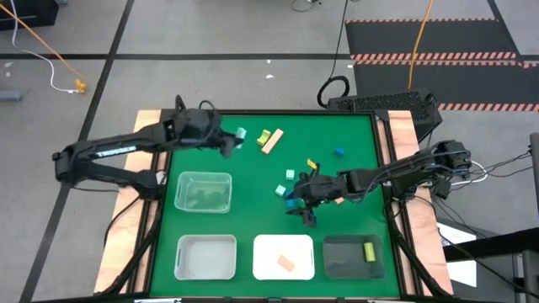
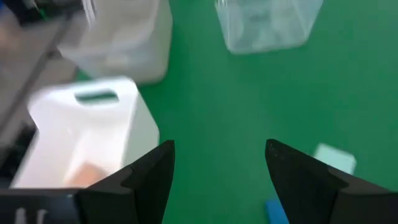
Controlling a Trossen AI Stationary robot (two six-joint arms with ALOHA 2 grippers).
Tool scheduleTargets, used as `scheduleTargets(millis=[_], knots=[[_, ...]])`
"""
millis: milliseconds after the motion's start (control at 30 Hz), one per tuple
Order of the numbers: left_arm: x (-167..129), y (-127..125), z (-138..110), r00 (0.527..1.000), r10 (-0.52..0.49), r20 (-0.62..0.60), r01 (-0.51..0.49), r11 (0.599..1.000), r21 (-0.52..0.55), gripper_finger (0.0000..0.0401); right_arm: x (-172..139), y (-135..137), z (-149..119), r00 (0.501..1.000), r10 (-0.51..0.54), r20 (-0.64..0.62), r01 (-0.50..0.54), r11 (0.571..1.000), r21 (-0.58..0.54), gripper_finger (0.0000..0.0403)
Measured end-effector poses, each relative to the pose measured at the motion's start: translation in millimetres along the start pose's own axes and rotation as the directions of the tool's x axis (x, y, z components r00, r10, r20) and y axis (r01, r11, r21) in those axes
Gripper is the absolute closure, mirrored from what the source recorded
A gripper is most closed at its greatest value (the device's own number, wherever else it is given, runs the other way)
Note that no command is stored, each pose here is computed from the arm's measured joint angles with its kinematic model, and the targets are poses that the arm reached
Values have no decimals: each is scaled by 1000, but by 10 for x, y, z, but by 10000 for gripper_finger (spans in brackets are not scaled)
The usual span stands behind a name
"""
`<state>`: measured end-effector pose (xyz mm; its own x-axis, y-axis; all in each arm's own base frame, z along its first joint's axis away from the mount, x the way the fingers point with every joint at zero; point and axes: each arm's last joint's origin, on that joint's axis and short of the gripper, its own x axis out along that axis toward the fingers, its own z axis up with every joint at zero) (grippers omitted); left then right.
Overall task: Sort & place blocks by color
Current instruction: Put the top left light blue block into the transparent bin
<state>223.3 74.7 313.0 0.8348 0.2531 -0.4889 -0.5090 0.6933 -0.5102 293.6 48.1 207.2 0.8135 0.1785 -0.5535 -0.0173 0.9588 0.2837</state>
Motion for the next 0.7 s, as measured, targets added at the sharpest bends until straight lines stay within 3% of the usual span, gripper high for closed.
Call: scheduleTargets(millis=[200, 400, 567, 700], knots=[[-200, -471, -36, 951, -286, 118, 278, 957, 83, 274, 4, -6, 23, 983, 12, 184, -24, 998, 61, 163], [-265, -768, -272, 909, -416, 30, 409, 903, 134, 274, -21, 17, 91, 952, 50, 301, -94, 987, 132, 163], [-311, -802, -592, 918, -348, -192, 370, 924, 95, 274, -28, 33, 108, 946, 60, 320, -115, 981, 156, 163], [-393, -717, -900, 888, -184, -422, 227, 972, 53, 274, -23, 31, 96, 950, 56, 308, -112, 979, 169, 163]])
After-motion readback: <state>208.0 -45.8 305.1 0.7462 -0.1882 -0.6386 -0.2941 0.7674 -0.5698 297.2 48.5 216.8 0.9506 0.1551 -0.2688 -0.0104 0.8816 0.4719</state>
